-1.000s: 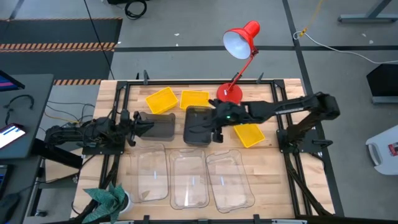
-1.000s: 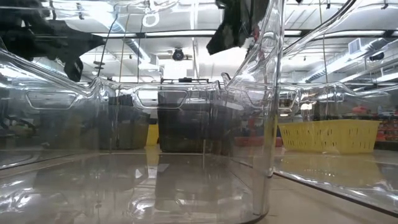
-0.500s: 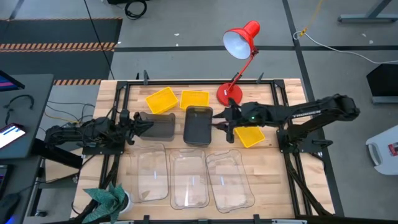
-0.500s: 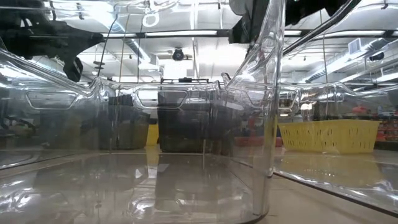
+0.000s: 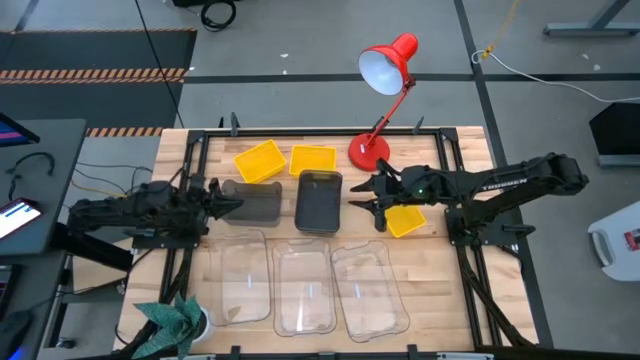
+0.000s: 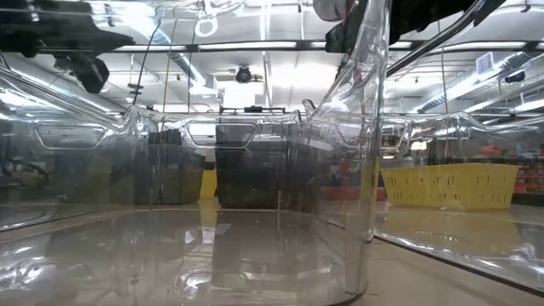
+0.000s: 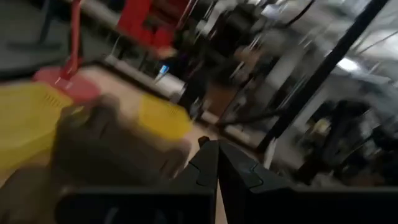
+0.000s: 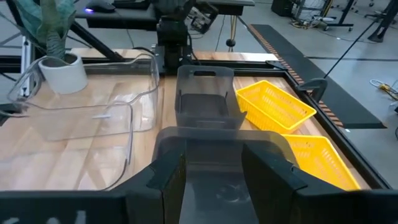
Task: Stack baskets by color
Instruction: Stack the left black bin on top of the right black bins
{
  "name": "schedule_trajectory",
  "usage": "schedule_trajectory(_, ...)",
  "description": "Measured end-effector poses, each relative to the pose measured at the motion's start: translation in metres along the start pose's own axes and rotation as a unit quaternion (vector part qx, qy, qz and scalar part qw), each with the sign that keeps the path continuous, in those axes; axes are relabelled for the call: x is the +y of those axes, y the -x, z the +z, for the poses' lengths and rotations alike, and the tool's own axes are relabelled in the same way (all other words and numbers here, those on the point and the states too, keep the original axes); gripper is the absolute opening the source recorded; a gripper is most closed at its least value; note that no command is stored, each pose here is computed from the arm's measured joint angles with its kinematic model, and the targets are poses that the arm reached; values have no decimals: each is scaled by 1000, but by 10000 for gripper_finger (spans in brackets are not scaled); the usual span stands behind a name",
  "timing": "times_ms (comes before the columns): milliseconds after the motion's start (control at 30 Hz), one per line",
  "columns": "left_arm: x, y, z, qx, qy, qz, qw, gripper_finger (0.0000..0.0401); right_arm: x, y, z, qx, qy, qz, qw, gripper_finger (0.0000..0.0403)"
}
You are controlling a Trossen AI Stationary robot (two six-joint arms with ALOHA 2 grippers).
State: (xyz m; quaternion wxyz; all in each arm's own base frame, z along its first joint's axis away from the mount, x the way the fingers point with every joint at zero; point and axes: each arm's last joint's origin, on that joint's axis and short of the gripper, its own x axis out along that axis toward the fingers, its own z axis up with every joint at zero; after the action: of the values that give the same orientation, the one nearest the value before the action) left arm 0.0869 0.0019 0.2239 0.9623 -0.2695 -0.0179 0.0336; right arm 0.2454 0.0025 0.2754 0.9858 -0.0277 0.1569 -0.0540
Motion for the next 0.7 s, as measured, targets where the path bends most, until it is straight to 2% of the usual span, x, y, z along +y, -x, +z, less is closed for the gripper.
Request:
schedule_trajectory(100, -4, -4, 6, 42, -10, 26, 999, 16, 1, 0, 0, 1, 1, 2, 1000, 160)
schedule_trajectory(200, -3, -9, 4, 115, -21, 70, 991, 33, 1, 0, -2, 10, 2, 2, 1000, 160)
schedule_trajectory(400, -4, -19, 3, 245, -43, 145, 958, 84, 1, 0, -2, 12, 6, 2, 1000, 160)
schedule_trajectory(533, -5, -33, 3, 290, -47, 172, 940, 111, 1, 0, -4, 19, 20, 3, 1000, 160)
schedule_trajectory(700, -9, -55, 8, 314, -46, 190, 929, 123, 0, 0, -7, 35, 28, -19, 999, 160)
